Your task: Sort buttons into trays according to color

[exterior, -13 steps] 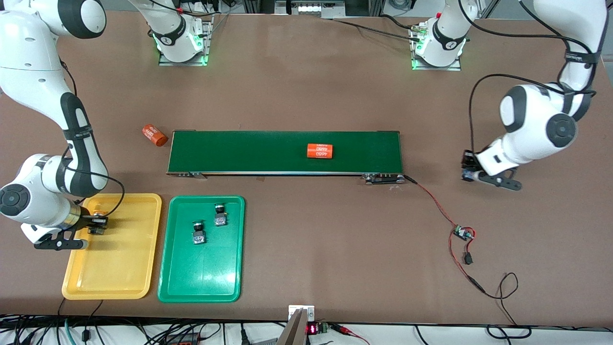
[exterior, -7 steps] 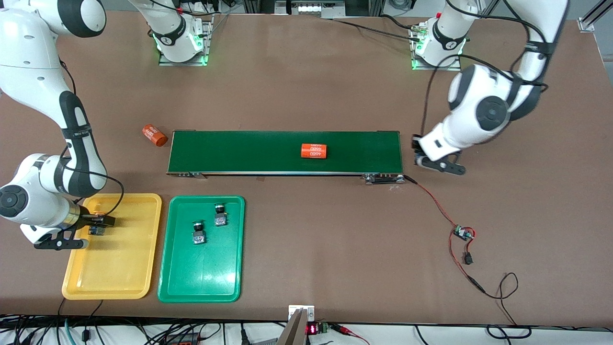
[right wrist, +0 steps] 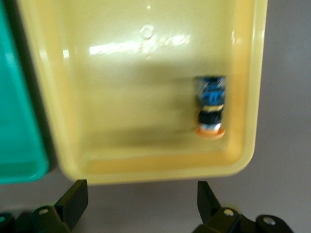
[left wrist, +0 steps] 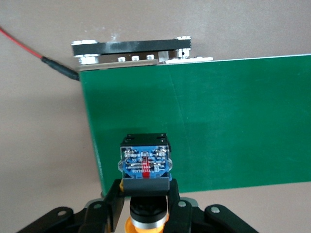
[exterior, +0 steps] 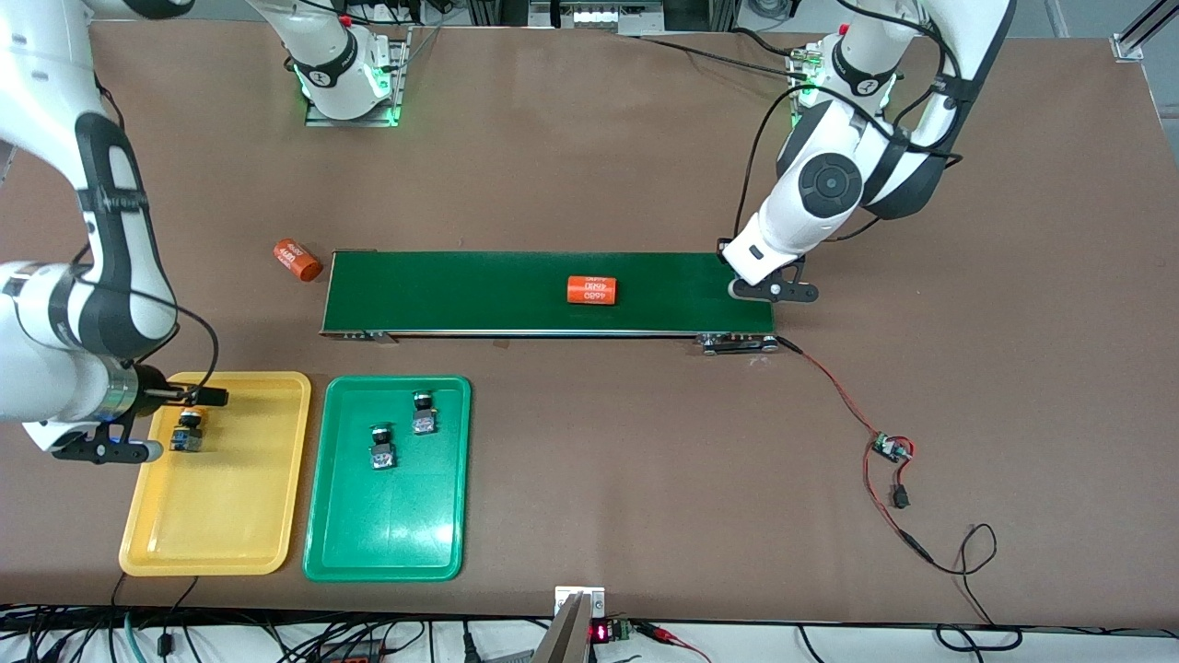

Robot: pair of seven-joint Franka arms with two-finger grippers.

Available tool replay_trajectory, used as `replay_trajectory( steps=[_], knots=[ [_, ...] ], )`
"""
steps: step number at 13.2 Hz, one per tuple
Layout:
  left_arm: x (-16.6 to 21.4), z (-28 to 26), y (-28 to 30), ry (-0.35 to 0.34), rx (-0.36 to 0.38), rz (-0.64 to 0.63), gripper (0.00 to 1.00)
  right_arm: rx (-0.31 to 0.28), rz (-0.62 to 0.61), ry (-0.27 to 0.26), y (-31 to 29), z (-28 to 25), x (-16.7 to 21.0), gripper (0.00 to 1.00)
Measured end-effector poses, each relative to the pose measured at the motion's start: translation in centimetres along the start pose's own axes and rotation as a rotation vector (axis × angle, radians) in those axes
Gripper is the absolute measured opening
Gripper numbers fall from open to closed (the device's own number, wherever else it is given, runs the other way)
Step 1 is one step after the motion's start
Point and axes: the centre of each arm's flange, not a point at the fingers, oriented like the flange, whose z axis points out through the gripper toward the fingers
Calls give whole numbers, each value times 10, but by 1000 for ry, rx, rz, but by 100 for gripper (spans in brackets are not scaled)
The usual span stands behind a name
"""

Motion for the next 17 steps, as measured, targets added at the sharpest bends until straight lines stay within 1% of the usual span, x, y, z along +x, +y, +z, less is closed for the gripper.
replay_trajectory(
  steps=[2,3,5,7,8,10,13,14,15,17],
  knots=[
    [5,15,1,5,-12,-1,41,-9,-1,-10,-40,-41,-21,100],
    [6,22,3,4,-16,1,41,5,-2,-15,-55,-59,-33,100],
    [9,28,6,19,-26,4,41,64,1,-18,-68,-83,-56,100],
    [13,30,8,50,-42,4,41,84,0,-26,-76,-91,-78,100],
    [14,31,9,59,-47,4,47,81,-1,-27,-86,-92,-88,100],
    [16,26,10,74,-53,5,65,69,9,-11,-119,-86,-110,100],
    [22,-12,11,146,-68,2,98,49,15,19,-174,-63,-158,100],
    [27,-29,0,177,-73,-19,100,39,4,16,-185,-54,-177,100],
    [37,-45,-22,206,-75,-53,100,31,3,15,-192,-46,-194,100],
    [64,-72,-94,257,-66,-100,100,26,7,35,-204,-28,-221,100]
  ],
)
